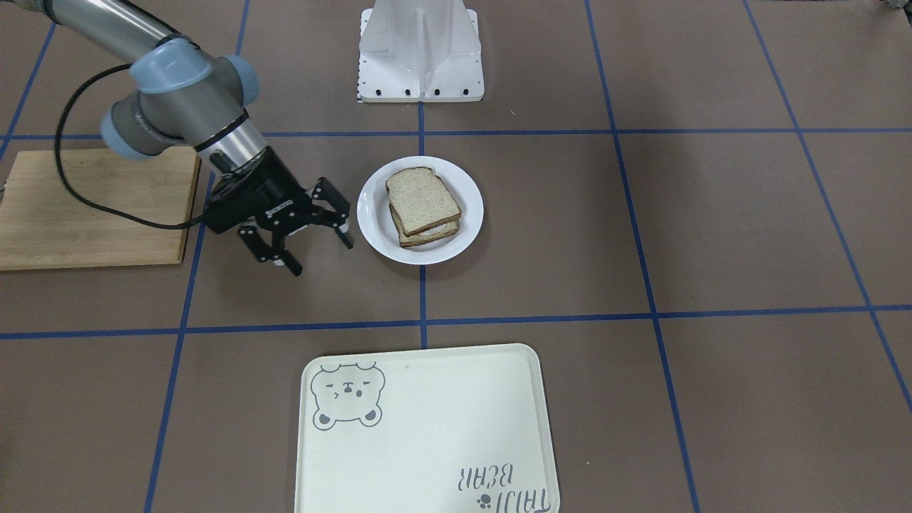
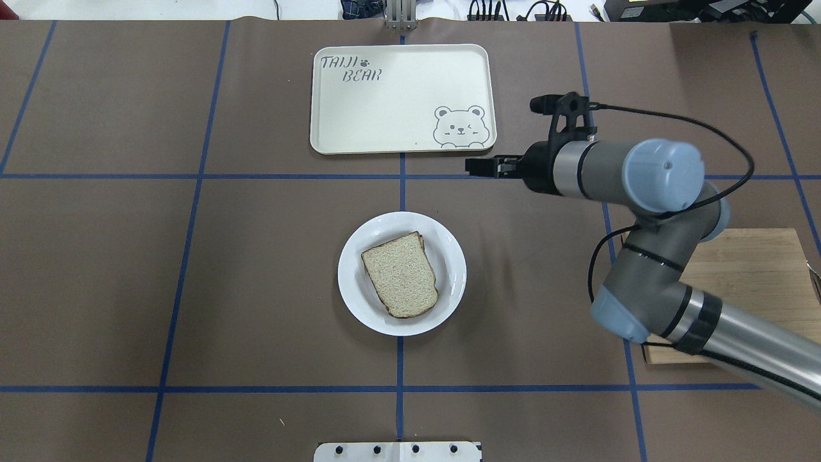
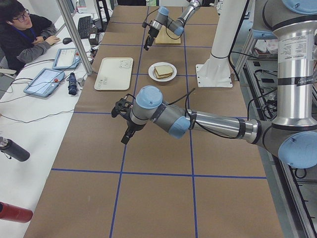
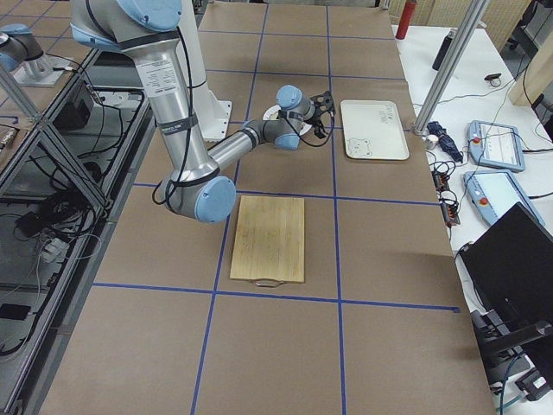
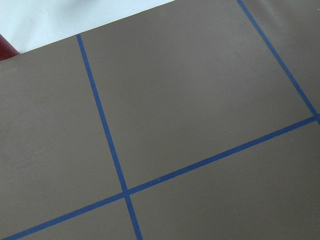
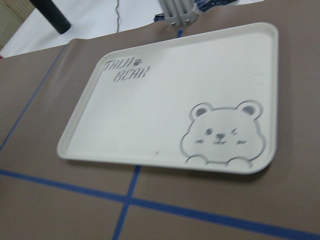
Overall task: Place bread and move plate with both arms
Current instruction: 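Withdraw the right arm while the left arm swings in toward the plate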
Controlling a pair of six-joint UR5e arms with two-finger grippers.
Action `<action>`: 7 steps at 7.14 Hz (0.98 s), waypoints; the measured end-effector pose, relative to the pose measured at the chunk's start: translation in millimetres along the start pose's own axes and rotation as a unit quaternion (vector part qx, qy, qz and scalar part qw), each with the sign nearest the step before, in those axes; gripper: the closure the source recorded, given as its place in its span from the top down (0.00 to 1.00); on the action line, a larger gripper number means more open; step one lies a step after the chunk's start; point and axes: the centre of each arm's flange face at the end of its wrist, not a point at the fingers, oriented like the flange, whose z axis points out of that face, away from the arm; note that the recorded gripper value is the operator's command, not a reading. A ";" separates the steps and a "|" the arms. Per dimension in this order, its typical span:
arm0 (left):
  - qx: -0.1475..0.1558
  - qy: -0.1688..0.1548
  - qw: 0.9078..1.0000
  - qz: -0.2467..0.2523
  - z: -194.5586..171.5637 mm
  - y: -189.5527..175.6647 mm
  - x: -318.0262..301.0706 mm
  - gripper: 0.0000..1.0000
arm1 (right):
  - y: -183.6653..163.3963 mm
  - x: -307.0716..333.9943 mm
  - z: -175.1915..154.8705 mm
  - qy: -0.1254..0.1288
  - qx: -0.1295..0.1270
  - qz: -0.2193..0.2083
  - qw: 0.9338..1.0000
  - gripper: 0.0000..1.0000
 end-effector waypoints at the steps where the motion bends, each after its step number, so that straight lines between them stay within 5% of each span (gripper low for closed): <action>1: 0.007 0.026 1.000 -0.010 4.3 -29.3 26.5 0.99 | -46.4 41.5 -16.7 0.050 -0.002 0.004 0.999 1.00; 4: 0.018 0.118 0.991 -0.057 44.1 -82.6 140.5 0.99 | -133.4 175.4 -74.8 0.175 -0.083 -0.017 0.981 1.00; 7: -0.002 0.175 0.974 -0.143 113.1 -86.8 275.0 0.99 | -133.9 329.2 -171.0 0.208 -0.164 -0.005 0.964 1.00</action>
